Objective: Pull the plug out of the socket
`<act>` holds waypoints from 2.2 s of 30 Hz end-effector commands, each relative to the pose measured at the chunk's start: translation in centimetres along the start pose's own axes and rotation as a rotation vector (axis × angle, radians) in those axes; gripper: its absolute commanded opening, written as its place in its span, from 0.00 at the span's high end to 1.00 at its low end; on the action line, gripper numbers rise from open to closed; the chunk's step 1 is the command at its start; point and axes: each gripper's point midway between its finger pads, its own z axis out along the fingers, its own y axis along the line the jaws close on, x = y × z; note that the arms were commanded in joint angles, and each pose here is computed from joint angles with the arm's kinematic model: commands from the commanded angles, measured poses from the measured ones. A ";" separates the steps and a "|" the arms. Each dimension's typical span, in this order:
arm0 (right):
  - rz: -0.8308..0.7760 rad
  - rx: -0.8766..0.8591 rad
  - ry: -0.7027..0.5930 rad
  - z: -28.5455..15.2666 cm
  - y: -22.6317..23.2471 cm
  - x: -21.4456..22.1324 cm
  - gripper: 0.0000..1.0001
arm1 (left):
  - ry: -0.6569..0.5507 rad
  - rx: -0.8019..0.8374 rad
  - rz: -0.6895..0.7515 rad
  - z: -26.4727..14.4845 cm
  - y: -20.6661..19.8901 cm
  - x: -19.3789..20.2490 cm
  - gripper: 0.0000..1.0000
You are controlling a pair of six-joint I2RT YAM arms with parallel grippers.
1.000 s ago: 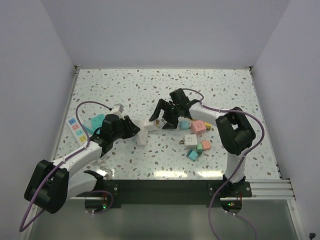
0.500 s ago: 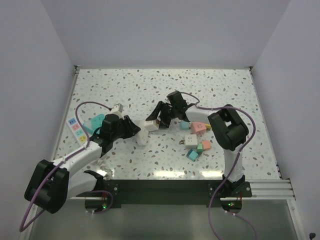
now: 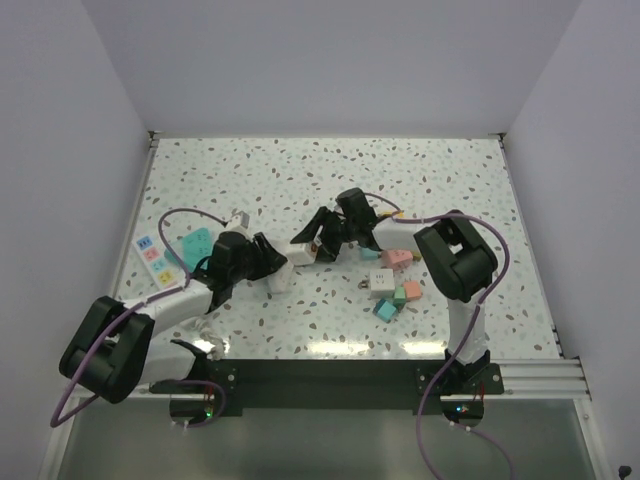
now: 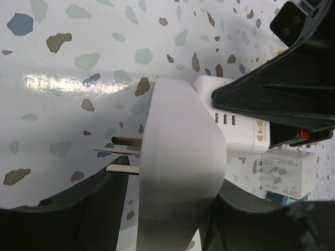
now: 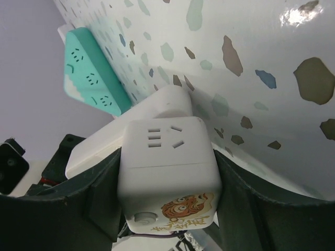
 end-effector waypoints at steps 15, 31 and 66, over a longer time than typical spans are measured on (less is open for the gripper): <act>-0.013 0.004 0.120 -4.8 3.8 3.5 1.00 | -0.103 -0.222 -0.008 0.0 2.7 -2.5 1.00; -0.144 0.051 0.268 -13.2 1.2 3.0 1.00 | -0.136 -0.361 0.069 -1.8 4.7 -3.8 1.00; -0.111 0.025 0.240 -16.2 0.5 0.8 1.00 | -0.210 -0.459 0.183 -2.0 4.1 -8.4 1.00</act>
